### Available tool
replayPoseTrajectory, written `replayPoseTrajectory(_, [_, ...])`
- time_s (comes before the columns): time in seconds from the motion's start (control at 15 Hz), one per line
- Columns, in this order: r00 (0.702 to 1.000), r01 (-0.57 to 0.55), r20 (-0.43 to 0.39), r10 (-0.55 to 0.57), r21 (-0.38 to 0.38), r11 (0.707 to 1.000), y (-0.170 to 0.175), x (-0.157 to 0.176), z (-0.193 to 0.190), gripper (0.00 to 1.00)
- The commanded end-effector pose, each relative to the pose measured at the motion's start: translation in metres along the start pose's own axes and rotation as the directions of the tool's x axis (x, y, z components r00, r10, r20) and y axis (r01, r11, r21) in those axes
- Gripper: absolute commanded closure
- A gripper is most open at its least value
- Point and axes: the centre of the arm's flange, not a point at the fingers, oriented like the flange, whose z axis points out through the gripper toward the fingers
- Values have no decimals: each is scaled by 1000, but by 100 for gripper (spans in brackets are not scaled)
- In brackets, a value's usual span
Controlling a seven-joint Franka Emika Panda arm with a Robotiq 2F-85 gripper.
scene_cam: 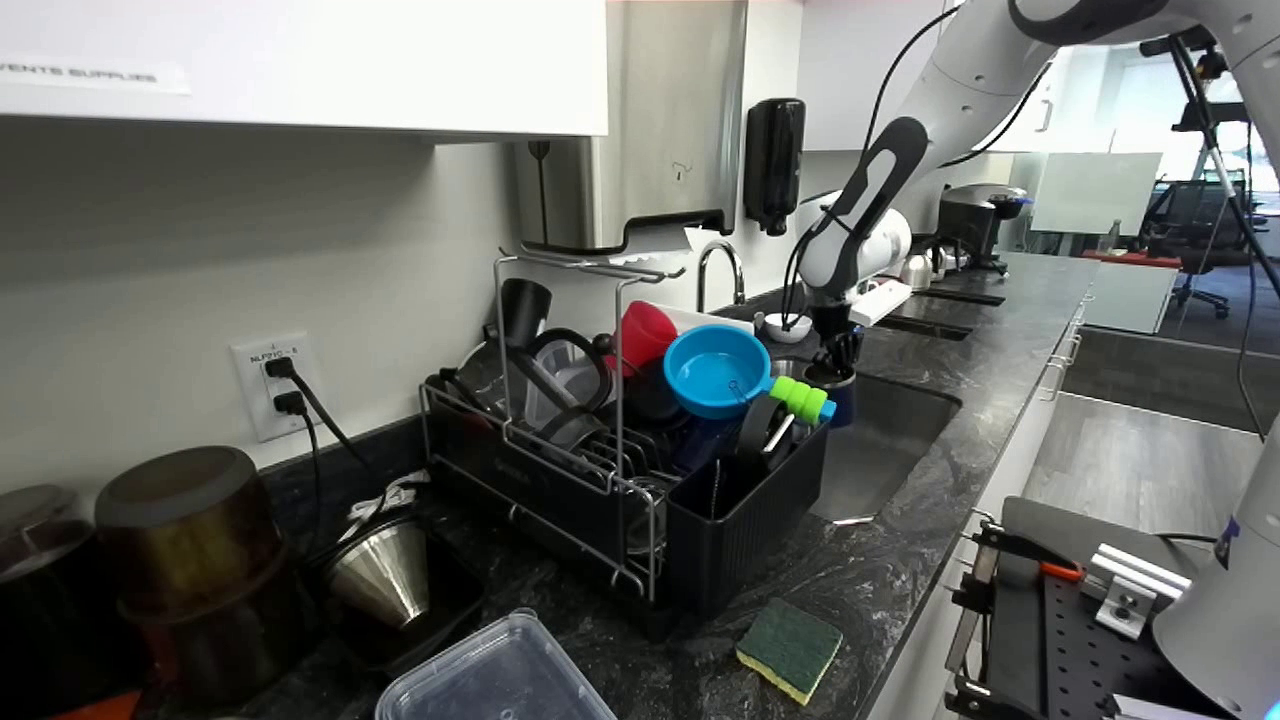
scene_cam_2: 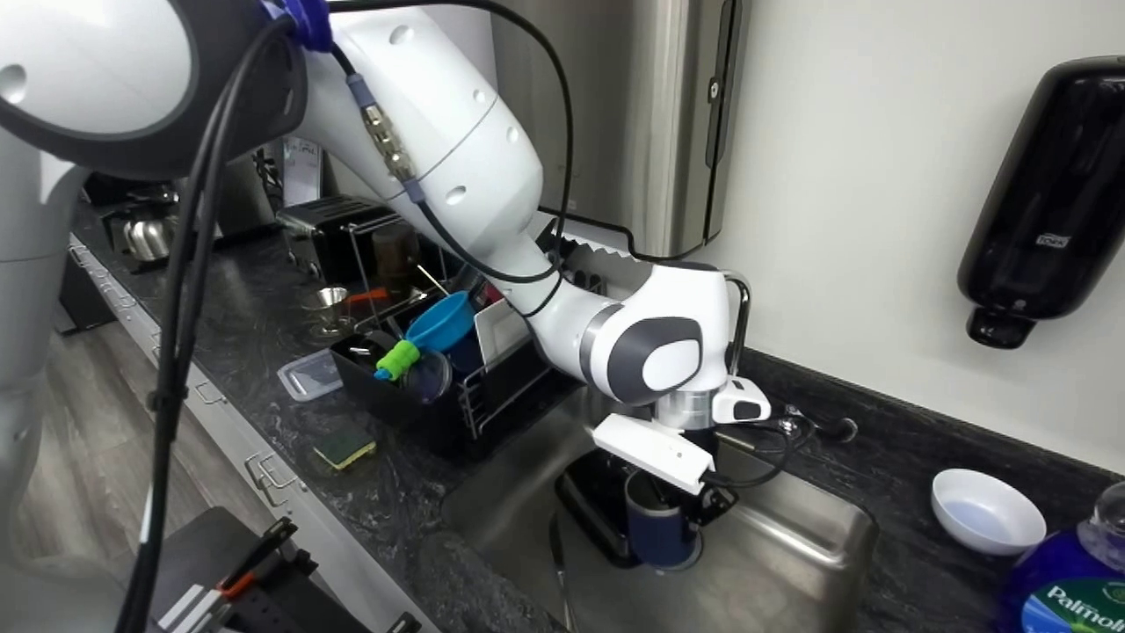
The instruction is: Remove the dark blue thermos from the sink and place it on the dishrack
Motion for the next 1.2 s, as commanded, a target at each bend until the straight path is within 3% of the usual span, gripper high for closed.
replayPoseTrajectory(0.0, [998,55,22,-57,82,995,6,-12,-19,98])
replayPoseTrajectory(0.27, [988,149,20,-155,171,974,13,-20,-31,98])
replayPoseTrajectory(0.4, [972,229,0,-236,231,946,15,-26,-34,98])
replayPoseTrajectory(0.87, [900,416,-74,-430,440,796,27,-45,-44,98])
replayPoseTrajectory(1.13, [860,481,-116,-496,509,714,31,-55,-52,98])
